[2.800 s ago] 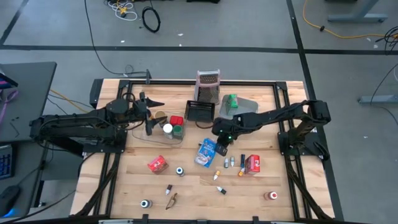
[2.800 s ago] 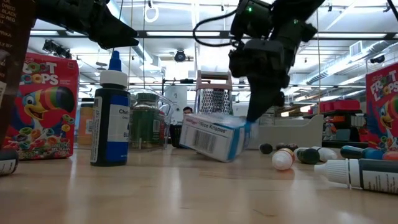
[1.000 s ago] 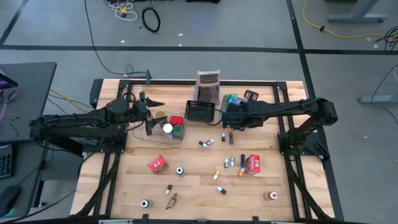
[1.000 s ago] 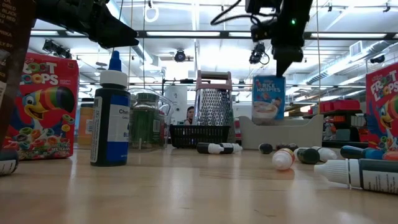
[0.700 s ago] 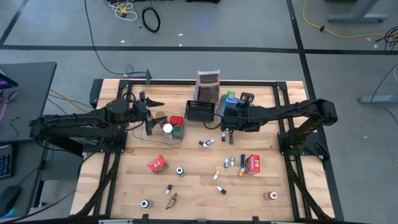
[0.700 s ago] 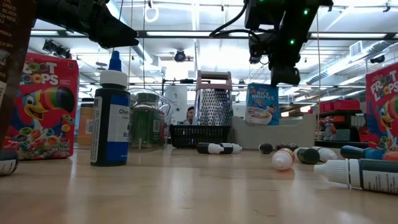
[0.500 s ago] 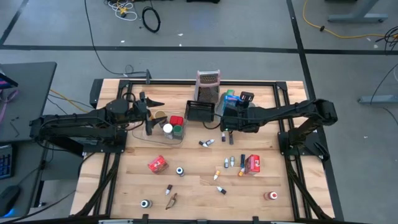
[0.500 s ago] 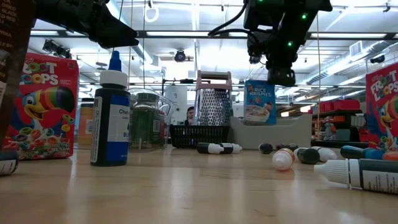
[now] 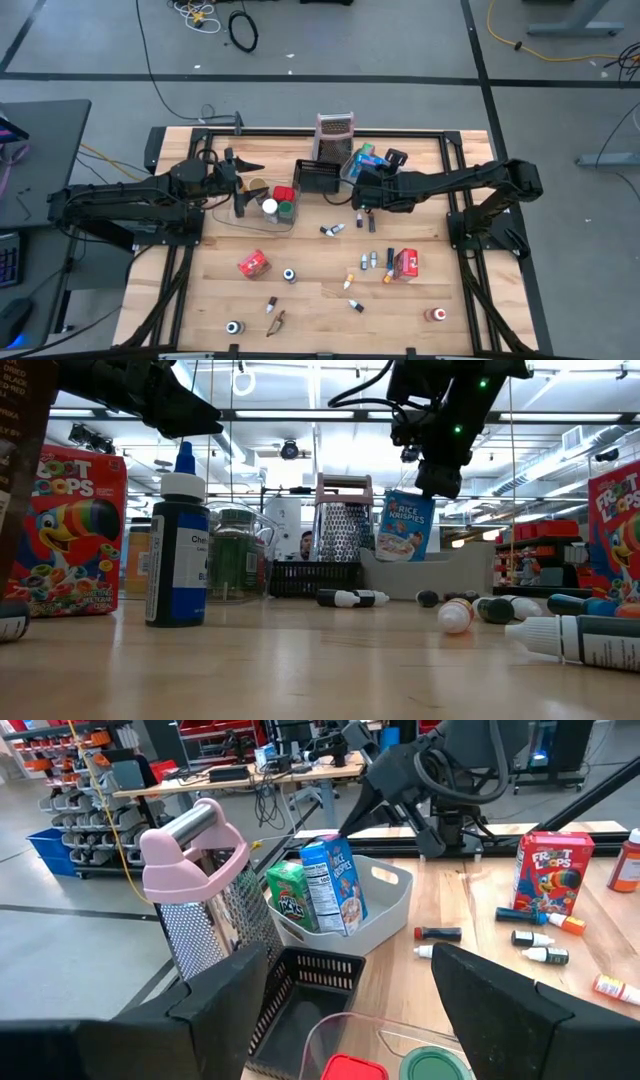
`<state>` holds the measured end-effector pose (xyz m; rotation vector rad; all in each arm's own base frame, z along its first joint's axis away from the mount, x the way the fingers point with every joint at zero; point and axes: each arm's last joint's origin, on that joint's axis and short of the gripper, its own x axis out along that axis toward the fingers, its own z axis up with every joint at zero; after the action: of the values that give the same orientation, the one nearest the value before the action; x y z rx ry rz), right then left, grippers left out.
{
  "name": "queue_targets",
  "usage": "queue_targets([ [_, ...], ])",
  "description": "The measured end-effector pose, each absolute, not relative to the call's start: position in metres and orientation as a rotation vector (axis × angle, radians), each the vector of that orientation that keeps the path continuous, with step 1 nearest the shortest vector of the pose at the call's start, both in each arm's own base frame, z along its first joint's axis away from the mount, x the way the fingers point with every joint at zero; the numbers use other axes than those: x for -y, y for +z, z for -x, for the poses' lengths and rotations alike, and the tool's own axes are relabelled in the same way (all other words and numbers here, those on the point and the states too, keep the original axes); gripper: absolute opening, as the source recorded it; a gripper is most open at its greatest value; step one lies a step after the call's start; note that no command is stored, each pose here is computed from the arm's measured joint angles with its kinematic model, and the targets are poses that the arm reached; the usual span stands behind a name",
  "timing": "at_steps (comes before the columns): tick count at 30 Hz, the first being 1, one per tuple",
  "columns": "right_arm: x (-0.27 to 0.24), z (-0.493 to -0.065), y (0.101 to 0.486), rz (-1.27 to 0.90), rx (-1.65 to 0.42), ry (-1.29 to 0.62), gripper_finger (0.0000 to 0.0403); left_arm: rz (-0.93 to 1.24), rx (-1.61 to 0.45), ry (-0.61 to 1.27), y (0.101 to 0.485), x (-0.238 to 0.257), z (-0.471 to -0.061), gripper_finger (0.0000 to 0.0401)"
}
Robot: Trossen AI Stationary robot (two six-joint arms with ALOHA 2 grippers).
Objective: Pick & Place Kitchen Items
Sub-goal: Put the blue cereal box into the gray bin
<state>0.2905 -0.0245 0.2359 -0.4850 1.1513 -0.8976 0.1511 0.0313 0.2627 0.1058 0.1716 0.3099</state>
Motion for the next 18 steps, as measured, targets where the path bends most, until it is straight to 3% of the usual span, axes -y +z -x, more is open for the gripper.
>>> queue_targets([
  [7, 0.0255, -0.2907, 0.2339, 0.312, -1.12, -0.905, 0.0006, -0.105, -0.172, 0.31, 0.2627, -0.0313, -0.1511, 0.0291],
  [12, 0.0248, -0.2911, 0.2335, 0.312, -1.134, -0.877, 0.001, -0.105, -0.172, 0.31, 0.2627, -0.0314, -0.1511, 0.0291],
  [18, 0.0247, -0.2913, 0.2336, 0.322, -1.142, -0.863, 0.0056, -0.105, -0.172, 0.31, 0.2627, -0.0314, -0.1511, 0.0291],
])
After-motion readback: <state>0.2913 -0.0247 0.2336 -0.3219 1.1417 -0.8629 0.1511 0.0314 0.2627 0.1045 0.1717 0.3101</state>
